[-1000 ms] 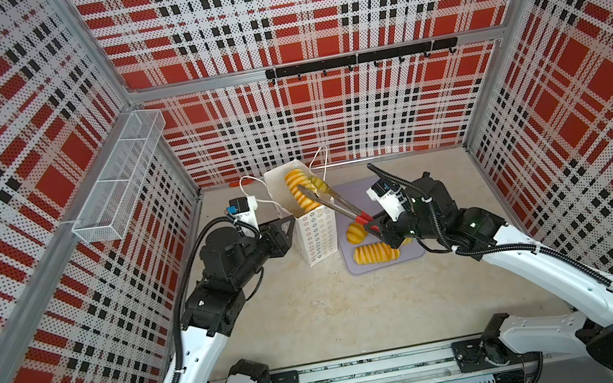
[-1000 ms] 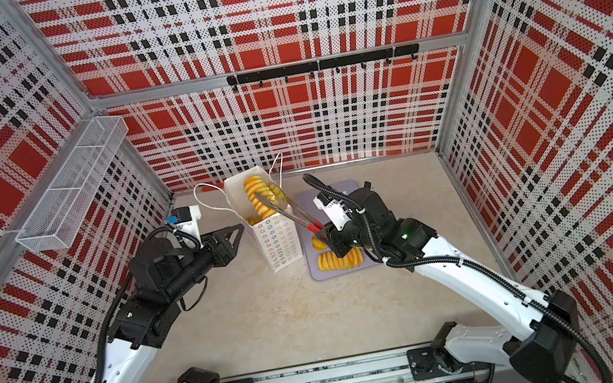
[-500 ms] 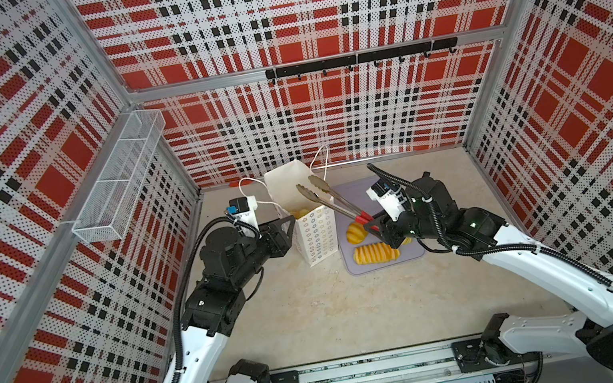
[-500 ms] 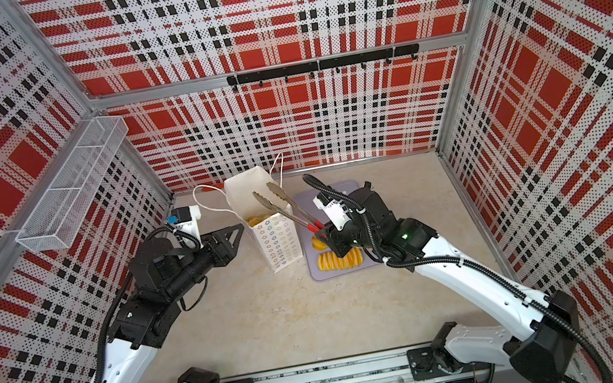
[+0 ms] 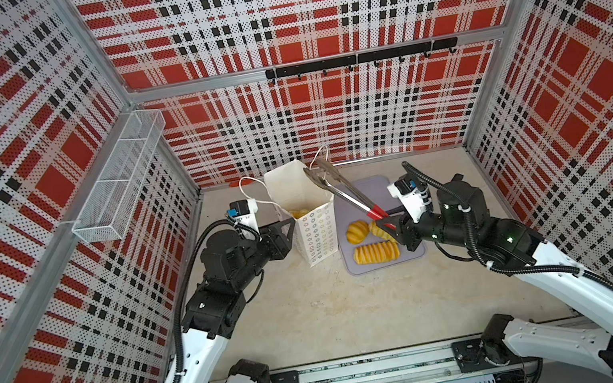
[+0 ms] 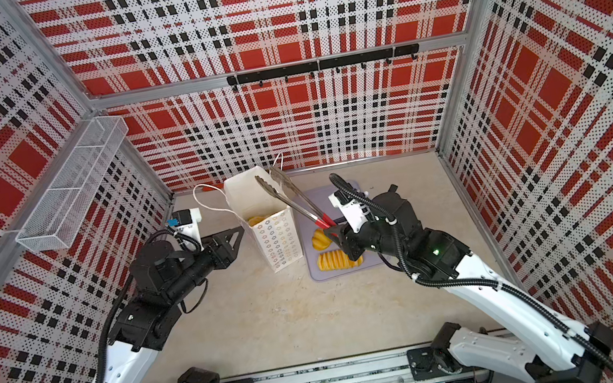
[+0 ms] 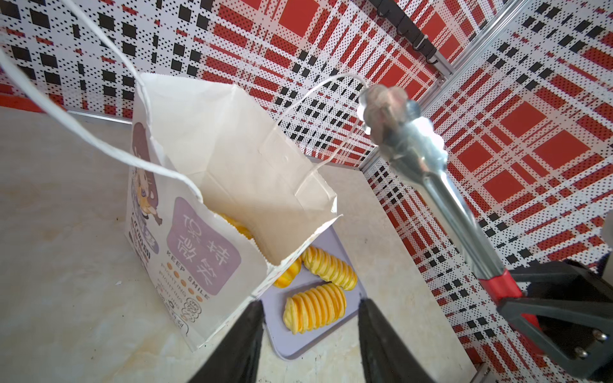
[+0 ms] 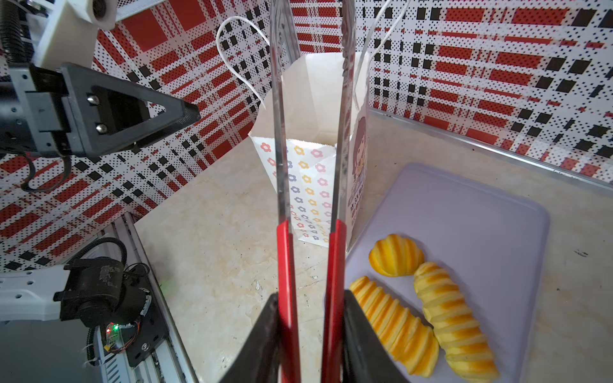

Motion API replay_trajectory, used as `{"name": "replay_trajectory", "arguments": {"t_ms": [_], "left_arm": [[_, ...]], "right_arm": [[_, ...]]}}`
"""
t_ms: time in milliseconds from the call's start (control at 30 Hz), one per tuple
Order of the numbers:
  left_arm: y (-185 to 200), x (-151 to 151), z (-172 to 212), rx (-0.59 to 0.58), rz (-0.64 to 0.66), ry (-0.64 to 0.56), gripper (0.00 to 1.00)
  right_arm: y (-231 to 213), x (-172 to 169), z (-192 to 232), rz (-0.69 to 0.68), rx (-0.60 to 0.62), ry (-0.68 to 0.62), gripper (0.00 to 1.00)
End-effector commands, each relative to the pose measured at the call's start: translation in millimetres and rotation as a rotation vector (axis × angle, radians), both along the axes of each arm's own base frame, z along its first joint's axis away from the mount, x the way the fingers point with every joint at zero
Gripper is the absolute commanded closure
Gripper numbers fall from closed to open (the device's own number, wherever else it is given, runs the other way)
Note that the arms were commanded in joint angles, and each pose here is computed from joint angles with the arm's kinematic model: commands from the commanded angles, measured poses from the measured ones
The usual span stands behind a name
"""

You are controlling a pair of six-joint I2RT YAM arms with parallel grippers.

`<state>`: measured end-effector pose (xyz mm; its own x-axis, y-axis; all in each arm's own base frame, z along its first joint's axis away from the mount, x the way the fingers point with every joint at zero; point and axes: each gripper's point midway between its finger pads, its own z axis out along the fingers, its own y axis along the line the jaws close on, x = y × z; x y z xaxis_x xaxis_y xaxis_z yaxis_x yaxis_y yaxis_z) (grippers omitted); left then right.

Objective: Place the fake bread into the paper bag
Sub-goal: 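Withdraw the tongs toward the tray while the left gripper releases the bag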

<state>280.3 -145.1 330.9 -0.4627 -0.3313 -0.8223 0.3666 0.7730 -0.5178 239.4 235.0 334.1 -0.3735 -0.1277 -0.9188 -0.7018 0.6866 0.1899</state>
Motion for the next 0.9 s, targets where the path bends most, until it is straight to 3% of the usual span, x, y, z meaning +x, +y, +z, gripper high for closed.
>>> {"name": "replay_trajectory", "arguments": {"t_ms": [0, 367, 867], "left_arm": [[3.3, -2.6, 2.9, -0.011, 0.007, -0.023, 0.5], [5.1, -18.0, -26.7, -0.008, -0.015, -0.016, 0.5], [-9.6, -48.8, -65.1, -0.007, -0.167, -0.061, 0.49]], "right_arm": [[-13.3, -5.8, 8.1, -0.052, 0.036, -0.028, 0.69], [-62.7, -29.0, -23.8, -0.225, 0.031, 0.093, 0.69], [-94.4, -45.8, -100.0, -0.38, -0.087, 0.34, 0.69]]}}
